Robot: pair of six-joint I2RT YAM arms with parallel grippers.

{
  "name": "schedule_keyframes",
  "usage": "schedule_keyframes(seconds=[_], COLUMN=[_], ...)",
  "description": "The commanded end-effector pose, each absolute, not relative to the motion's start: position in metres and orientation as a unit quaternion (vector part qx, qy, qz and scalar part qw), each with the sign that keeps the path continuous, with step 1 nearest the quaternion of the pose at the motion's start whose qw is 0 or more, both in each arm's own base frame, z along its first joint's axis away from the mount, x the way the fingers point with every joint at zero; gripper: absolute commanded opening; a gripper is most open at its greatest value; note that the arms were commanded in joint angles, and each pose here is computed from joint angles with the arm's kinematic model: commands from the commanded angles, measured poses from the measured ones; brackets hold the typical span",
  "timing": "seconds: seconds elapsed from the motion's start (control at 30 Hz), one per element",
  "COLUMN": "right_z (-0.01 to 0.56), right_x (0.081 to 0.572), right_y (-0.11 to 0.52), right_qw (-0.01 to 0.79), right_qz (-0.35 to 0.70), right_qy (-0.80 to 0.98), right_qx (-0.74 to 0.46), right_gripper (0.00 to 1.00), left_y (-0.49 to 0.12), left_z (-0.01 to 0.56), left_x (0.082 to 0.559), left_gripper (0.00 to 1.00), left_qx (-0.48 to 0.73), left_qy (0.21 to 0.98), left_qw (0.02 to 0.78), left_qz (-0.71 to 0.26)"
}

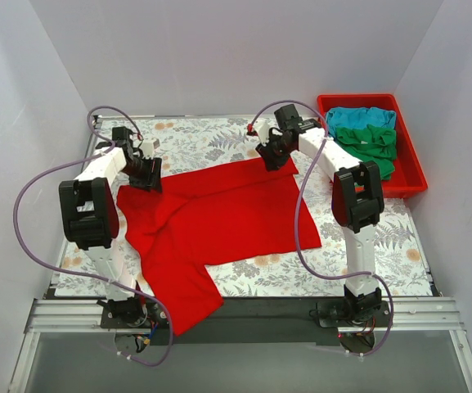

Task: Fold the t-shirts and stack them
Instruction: Fold the tshirt

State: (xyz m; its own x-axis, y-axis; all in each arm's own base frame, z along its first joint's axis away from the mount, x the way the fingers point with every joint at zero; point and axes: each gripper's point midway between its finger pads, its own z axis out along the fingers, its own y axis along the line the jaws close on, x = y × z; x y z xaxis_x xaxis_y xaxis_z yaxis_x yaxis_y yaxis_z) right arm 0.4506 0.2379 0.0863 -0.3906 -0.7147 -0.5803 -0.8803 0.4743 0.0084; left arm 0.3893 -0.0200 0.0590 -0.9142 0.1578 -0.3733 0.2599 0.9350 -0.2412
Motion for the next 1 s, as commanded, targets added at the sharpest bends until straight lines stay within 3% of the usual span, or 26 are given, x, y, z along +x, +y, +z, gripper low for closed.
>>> schedule_keyframes(seconds=[0.0,0.47,0.97], right_z=[0.093,0.093,0.090], right_x=[0.450,0.450,0.448], right_y=[0.233,0.229,0.228], right_qw=[0.262,0.261,0.252], right_qz=[0.159,0.155,0.157], right_qy=[0.818,0.819,0.820], right_qx=[-0.486,-0.487,-0.489], right_gripper=[0.33,0.33,0.33], left_y=[-0.027,-0.032,-0.019], left_z=[0.068,0.048,0.041], left_x=[0.410,0.395,0.400], left_gripper=[0.48,0.44,0.52], left_qx=[0.121,0.127,0.120], left_qy=[0.957,0.959,0.966], left_qw=[0.208,0.179,0.184], left_qz=[-0.162,-0.180,-0.139])
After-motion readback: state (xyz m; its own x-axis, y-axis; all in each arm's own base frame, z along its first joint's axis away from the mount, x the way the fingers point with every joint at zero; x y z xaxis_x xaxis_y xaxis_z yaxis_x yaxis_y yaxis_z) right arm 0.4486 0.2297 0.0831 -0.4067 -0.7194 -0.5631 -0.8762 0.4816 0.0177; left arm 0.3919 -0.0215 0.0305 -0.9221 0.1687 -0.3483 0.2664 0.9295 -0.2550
